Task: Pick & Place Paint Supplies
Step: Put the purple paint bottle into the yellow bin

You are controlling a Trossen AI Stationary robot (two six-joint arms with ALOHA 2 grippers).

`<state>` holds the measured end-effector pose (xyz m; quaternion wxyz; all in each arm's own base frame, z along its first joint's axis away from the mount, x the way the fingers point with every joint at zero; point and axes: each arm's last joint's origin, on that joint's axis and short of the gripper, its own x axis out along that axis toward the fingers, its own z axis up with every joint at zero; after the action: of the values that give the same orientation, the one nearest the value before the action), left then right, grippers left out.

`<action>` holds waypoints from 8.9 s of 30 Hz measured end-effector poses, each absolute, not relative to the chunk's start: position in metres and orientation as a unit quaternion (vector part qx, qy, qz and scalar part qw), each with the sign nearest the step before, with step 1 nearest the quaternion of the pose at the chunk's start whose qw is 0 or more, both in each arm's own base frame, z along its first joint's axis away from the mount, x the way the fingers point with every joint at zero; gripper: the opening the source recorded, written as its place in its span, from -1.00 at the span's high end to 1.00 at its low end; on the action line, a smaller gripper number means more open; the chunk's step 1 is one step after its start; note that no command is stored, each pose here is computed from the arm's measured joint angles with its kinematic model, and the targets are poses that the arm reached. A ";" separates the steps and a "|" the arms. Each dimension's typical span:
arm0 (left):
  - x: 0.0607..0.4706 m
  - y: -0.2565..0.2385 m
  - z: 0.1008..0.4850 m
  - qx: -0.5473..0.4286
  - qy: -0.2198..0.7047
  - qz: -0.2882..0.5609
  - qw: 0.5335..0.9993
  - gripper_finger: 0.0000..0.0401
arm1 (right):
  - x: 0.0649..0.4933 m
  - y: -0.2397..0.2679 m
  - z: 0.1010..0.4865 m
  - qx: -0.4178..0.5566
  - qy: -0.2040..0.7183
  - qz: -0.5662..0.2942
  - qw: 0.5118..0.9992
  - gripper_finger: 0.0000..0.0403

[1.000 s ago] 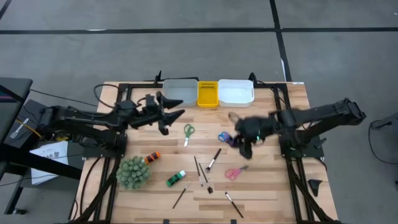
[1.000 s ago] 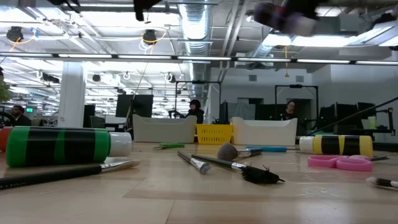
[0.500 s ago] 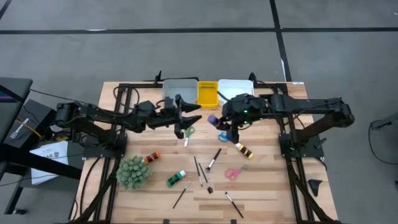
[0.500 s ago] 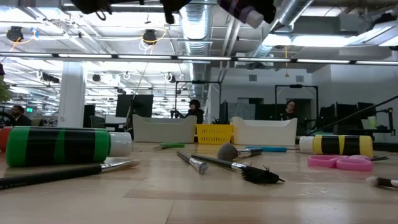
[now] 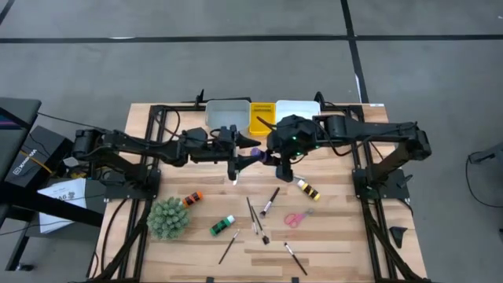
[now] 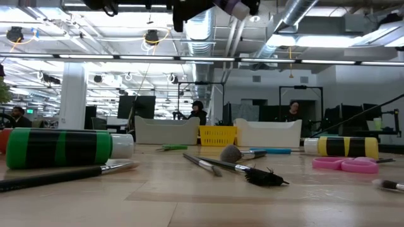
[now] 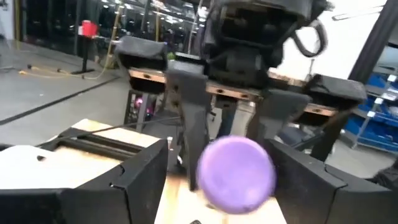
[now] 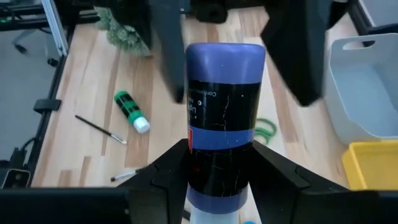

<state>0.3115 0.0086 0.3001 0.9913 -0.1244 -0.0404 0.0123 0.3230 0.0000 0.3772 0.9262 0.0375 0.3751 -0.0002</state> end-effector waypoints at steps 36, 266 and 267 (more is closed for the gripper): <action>0.307 0.001 0.292 -0.177 0.025 0.020 0.984 0.42 | 0.314 -0.003 0.391 0.048 0.342 -0.029 0.938 -0.03; 0.206 -0.006 0.383 -0.177 -0.078 -0.129 0.973 0.03 | 0.305 -0.115 0.359 0.086 0.091 -0.261 0.957 0.47; 0.199 -0.005 0.384 -0.168 -0.074 -0.114 0.976 0.03 | 0.309 -0.118 0.356 0.084 0.084 -0.273 0.955 0.47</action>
<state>0.1994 -0.0051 0.3837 0.9764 -0.1682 -0.0740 -0.1137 0.3093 -0.1181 0.3558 0.9545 0.0841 0.0842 -0.2733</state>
